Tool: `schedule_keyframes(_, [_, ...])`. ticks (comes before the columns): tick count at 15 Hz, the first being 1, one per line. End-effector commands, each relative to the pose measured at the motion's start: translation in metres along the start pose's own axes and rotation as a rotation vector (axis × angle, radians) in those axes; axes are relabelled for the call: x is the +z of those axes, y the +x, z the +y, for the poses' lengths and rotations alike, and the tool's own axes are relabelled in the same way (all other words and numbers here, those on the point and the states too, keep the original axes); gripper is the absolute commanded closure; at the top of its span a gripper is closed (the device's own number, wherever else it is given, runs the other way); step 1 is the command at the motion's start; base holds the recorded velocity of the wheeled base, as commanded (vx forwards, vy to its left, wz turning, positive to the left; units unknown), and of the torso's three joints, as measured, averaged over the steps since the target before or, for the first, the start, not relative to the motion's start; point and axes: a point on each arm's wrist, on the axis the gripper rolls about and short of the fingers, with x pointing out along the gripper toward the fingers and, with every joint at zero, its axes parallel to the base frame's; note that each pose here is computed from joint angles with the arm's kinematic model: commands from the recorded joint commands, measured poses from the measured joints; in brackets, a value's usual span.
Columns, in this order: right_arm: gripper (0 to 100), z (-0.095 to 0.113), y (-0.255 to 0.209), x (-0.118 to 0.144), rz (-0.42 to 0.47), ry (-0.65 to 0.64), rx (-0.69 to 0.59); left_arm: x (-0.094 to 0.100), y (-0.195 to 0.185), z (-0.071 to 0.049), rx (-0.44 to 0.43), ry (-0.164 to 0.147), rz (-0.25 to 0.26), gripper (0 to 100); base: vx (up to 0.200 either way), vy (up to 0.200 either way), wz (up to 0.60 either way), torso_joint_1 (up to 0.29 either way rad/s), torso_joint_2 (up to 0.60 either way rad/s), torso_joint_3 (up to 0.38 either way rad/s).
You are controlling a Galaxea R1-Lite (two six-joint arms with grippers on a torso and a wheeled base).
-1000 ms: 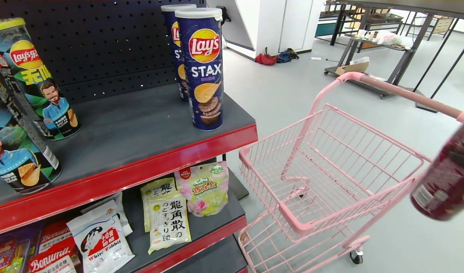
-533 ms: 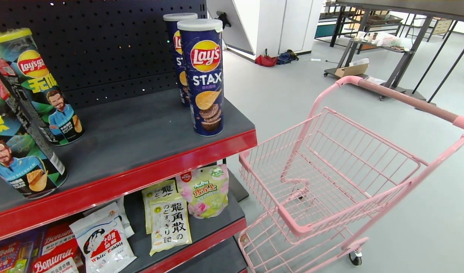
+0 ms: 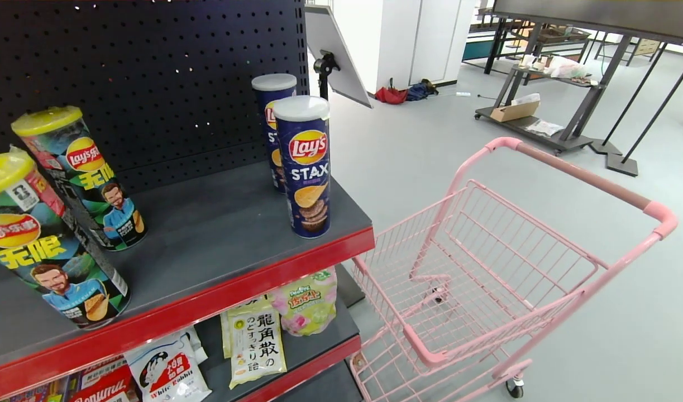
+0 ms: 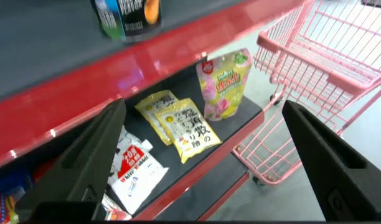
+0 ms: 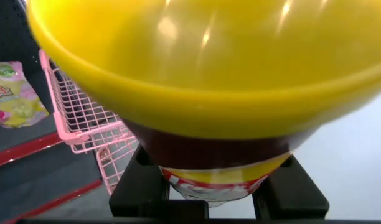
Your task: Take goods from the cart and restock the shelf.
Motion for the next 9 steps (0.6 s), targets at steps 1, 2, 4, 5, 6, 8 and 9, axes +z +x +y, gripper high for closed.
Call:
schedule_keyframes(1, [100,0.0006,0.0024,0.0004,0.013,-0.004,0.007,-0.0001,0.0000,0.0000,0.000,0.000,0.000,0,0.000,0.000,0.00,0.217,-0.54,-0.320])
schedule_keyframes(2, [100,0.0010,0.0038,0.0007,0.020,-0.006,0.009,-0.0001,0.0000,0.0000,0.000,-0.002,0.000,0,0.000,0.000,0.00,0.193,-0.47,-0.286])
schedule_keyframes(4, [100,0.0015,0.0060,0.0012,0.032,-0.009,0.010,-0.0001,0.0000,0.0000,0.000,0.000,0.000,0,0.000,0.000,0.00,0.171,-0.41,-0.244])
schedule_keyframes(5, [100,0.0017,0.0071,0.0015,0.036,-0.010,0.011,-0.0001,0.0000,0.0000,0.000,-0.002,0.000,0,0.000,0.000,0.00,0.178,-0.38,-0.237])
schedule_keyframes(6, [100,0.0019,0.0083,0.0017,0.042,-0.013,0.010,-0.0001,0.0000,0.0000,0.000,-0.002,0.000,0,0.000,0.000,0.00,0.154,-0.38,-0.227])
schedule_keyframes(8, [100,0.0022,0.0091,0.0009,0.050,-0.019,0.007,-0.0001,0.0000,0.0000,0.001,-0.002,0.000,0,0.000,0.000,0.00,0.051,-0.13,-0.075])
schedule_keyframes(9, [100,0.0025,0.0099,0.0003,0.054,-0.028,0.007,-0.0001,0.0000,0.0000,0.001,-0.002,0.000,0,0.000,0.000,0.60,0.012,-0.04,-0.017])
